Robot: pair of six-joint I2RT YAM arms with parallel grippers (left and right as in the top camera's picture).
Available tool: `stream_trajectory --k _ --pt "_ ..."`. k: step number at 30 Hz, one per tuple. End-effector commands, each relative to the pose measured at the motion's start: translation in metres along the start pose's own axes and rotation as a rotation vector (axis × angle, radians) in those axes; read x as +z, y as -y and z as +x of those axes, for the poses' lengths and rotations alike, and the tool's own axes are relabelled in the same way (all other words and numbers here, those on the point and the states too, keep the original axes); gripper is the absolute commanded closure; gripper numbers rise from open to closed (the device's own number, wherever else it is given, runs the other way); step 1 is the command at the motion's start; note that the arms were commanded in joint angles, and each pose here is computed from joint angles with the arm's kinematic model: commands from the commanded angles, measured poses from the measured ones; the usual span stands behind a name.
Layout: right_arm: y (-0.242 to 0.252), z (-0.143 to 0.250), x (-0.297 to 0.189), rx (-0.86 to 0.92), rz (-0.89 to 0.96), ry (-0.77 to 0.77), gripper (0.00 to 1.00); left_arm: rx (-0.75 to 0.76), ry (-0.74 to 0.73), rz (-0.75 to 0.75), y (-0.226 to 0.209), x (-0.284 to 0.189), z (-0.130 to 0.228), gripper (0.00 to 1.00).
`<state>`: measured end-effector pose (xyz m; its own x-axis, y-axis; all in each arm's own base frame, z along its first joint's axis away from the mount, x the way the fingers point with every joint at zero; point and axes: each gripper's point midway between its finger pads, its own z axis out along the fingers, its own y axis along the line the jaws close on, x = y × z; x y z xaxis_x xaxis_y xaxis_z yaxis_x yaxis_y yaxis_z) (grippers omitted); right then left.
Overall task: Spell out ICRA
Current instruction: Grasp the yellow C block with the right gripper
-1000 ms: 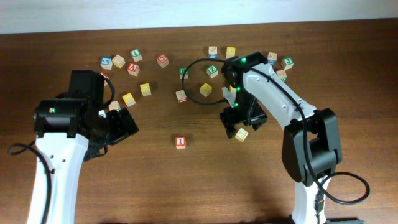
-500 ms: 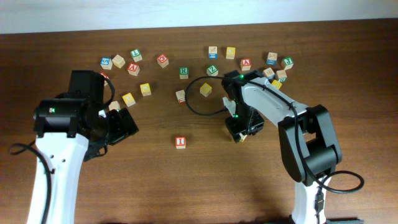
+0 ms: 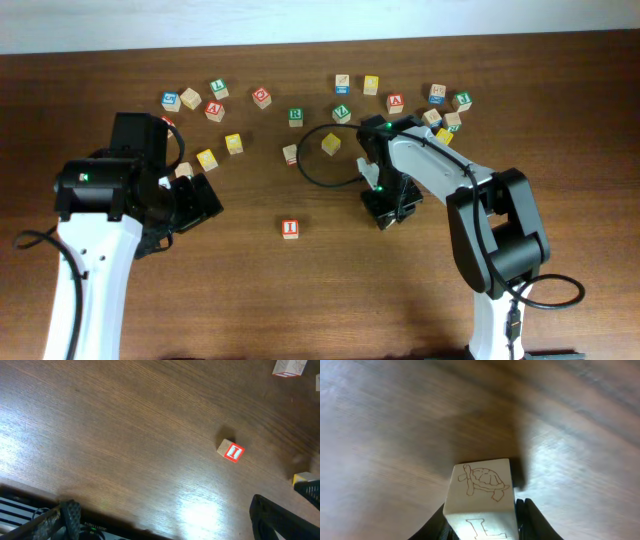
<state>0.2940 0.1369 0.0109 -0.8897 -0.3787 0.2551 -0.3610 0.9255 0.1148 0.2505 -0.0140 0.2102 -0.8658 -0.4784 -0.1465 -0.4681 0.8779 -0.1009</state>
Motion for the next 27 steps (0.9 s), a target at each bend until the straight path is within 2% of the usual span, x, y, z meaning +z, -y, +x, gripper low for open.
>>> stream_trajectory --k 1,4,6,8,12,17,19,22,24,27 --pt "-0.024 -0.005 -0.017 0.001 -0.122 0.016 0.74 -0.023 0.004 -0.011 -0.003 0.000 -0.001 0.01" --pt "-0.050 -0.006 -0.037 -0.011 -0.273 0.024 0.77 -0.023 0.004 -0.011 -0.003 0.000 -0.001 0.01" --pt "-0.085 -0.013 -0.051 -0.127 -0.509 0.083 0.77 -0.023 0.004 -0.011 -0.003 0.000 -0.001 0.01" --pt "-0.107 -0.021 -0.054 -0.155 -0.682 0.138 0.78 -0.023 0.004 -0.011 -0.003 0.000 -0.001 0.01" --pt "-0.122 -0.020 -0.047 -0.149 -0.913 0.187 0.78 -0.023 0.004 -0.011 -0.003 0.000 -0.001 0.01" --pt "-0.102 -0.011 -0.015 0.018 -0.936 0.142 0.77 -0.023 0.004 -0.011 -0.003 0.000 -0.001 0.01" --pt "-0.083 -0.012 0.002 0.144 -0.825 0.094 0.76 -0.023 0.004 -0.011 -0.003 0.000 -0.001 0.01" --pt "-0.079 -0.011 0.006 0.172 -0.792 0.083 0.73 -0.023 0.004 -0.011 -0.003 0.000 -0.001 0.01" --pt "-0.072 -0.011 0.013 0.225 -0.737 0.064 0.66 -0.023 0.004 -0.011 -0.003 0.000 -0.001 0.01" --pt "-0.062 -0.011 0.021 0.256 -0.665 0.057 0.65 -0.023 0.004 -0.011 -0.003 0.000 -0.001 0.01"
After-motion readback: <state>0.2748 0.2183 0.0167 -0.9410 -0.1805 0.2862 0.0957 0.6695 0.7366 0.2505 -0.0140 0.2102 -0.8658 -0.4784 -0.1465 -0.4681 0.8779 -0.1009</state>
